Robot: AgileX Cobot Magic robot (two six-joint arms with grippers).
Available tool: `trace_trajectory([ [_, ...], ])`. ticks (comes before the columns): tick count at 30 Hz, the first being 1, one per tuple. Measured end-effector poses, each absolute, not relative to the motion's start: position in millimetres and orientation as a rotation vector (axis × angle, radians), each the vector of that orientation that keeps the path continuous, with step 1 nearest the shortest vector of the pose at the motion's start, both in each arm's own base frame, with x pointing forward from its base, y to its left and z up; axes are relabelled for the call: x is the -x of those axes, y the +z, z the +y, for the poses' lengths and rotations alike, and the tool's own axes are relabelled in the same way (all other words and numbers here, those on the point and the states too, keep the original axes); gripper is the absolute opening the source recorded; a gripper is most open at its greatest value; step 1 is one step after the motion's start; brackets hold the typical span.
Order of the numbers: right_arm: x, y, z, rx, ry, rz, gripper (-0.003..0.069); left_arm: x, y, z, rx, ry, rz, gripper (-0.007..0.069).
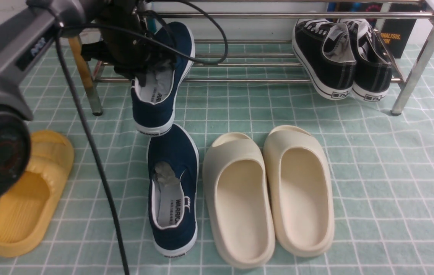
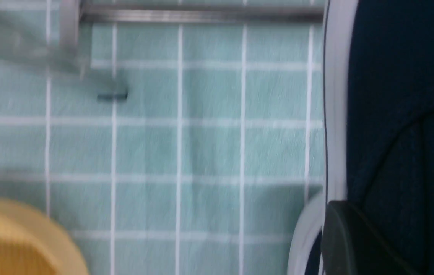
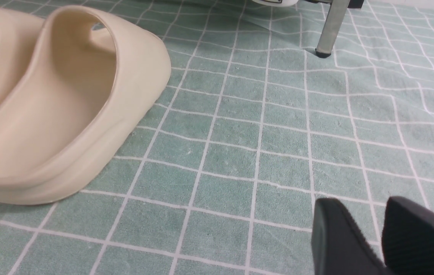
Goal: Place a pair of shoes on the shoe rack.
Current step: Use the left arm to put a shoe into the shoe rack
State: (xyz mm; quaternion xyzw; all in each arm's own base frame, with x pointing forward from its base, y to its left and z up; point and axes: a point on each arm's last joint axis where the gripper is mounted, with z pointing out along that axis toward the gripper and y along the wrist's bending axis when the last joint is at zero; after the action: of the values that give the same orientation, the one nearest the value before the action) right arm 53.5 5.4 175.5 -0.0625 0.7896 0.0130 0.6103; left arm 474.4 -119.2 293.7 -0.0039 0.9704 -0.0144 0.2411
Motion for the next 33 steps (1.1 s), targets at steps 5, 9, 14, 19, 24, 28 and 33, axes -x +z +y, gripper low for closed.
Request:
trace_trajectory([
  [5, -53, 175, 5, 0.144, 0.030, 1.823, 0.0228, -503, 282, -124, 0.013, -0.022, 2.588, -0.0003],
  [9, -53, 175, 5, 0.144, 0.030, 1.823, 0.0235, -515, 271, -128, 0.010, -0.034, 2.551, -0.0003],
  [14, -53, 175, 5, 0.144, 0.030, 1.823, 0.0237, -528, 260, -131, 0.076, -0.074, 2.477, -0.0003],
  [19, -53, 175, 5, 0.144, 0.030, 1.823, 0.0238, -532, 258, -129, 0.195, -0.079, 2.430, -0.0003],
  [24, -53, 175, 5, 0.144, 0.030, 1.823, 0.0238, -536, 262, -126, 0.208, -0.057, 2.368, 0.0035],
  [28, -53, 175, 5, 0.144, 0.030, 1.823, 0.0238, -537, 262, -126, 0.194, -0.054, 2.362, 0.0160],
  [33, -53, 175, 5, 0.144, 0.030, 1.823, 0.0238, -538, 272, -127, 0.164, -0.059, 2.310, 0.0386],
])
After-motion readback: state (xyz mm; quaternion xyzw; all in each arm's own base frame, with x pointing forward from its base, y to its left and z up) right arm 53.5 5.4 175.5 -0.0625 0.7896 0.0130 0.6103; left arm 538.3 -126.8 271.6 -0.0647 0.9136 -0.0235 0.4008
